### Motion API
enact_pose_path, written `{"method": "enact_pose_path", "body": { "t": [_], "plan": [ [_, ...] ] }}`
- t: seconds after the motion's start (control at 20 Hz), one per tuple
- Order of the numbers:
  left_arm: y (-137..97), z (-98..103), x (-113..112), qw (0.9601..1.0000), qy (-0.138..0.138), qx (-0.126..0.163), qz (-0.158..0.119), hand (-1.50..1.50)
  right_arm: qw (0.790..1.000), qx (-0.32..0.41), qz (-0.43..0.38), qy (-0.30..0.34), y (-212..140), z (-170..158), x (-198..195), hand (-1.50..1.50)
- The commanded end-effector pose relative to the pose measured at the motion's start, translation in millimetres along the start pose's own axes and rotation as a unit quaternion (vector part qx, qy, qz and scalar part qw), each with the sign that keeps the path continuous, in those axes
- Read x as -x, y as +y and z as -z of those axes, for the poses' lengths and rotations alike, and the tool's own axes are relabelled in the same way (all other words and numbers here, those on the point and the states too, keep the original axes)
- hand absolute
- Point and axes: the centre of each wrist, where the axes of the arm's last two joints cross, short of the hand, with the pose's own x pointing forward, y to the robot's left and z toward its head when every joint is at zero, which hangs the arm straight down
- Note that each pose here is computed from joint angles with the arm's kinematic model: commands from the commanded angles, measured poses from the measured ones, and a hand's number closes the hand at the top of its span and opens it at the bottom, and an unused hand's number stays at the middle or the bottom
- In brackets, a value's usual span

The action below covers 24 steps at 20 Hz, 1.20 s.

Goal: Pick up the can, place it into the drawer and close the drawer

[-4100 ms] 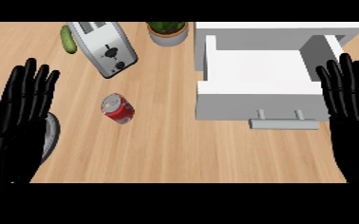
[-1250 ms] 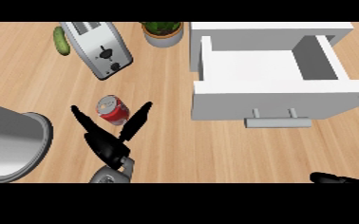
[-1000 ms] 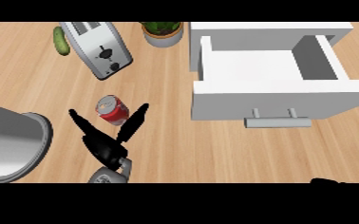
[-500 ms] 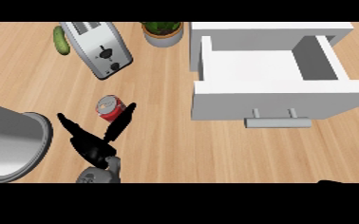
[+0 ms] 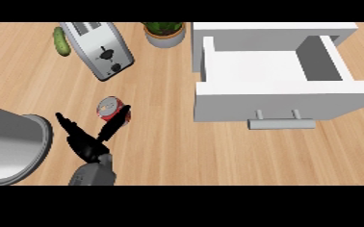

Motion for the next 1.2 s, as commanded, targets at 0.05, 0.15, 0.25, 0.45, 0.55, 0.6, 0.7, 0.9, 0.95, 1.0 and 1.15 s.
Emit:
{"method": "enact_pose_path", "body": {
  "t": [0.05,0.15,0.25,0.45,0.55,0.6,0.7,0.9,0.95,1.0,1.15],
  "plan": [
    [-6.9,15.9,24.2,0.9988,-0.001,0.041,-0.027,-1.50,1.000,-0.004,-0.009,-0.012,0.3,12.6,-25.0,-1.50],
    [-20.9,28.6,25.6,0.9976,0.001,0.058,-0.036,-1.50,1.000,-0.006,-0.008,-0.004,-2.0,-2.1,0.1,-1.50],
    [-28.6,25.9,32.7,0.9965,-0.001,0.076,-0.034,-1.50,1.000,-0.002,-0.004,-0.006,4.7,6.3,10.8,-1.50],
    [-42.2,26.5,30.6,0.9937,-0.002,0.091,-0.066,1.50,1.000,0.016,0.001,-0.016,10.3,-1.8,-13.8,-1.50],
    [-34.2,45.2,38.6,0.9911,-0.012,0.104,-0.082,1.50,1.000,0.007,-0.004,-0.008,4.1,13.5,-10.0,-1.50],
    [-39.8,39.0,39.5,0.9912,-0.013,0.105,-0.080,1.50,1.000,0.008,-0.004,-0.016,8.9,2.0,-11.0,-1.50],
    [-39.4,43.2,40.1,0.9893,-0.022,0.117,-0.084,1.50,1.000,0.005,-0.009,-0.011,1.1,16.8,6.8,-1.50],
    [-35.3,62.1,37.8,0.9869,-0.043,0.129,-0.088,1.50,1.000,0.011,-0.013,-0.017,6.9,4.6,6.5,-1.50],
    [-53.3,41.4,30.3,0.9850,-0.048,0.141,-0.087,1.50,1.000,0.016,-0.009,-0.010,12.4,11.0,-6.9,-1.50],
    [-53.4,57.1,21.8,0.9847,-0.052,0.128,-0.107,1.50,1.000,0.008,-0.015,-0.013,2.5,14.5,-7.0,-1.50],
    [-57.4,46.0,23.6,0.9632,-0.052,0.247,-0.092,1.50,1.000,0.006,-0.013,-0.016,6.6,1.7,3.9,-1.50]
  ]
}}
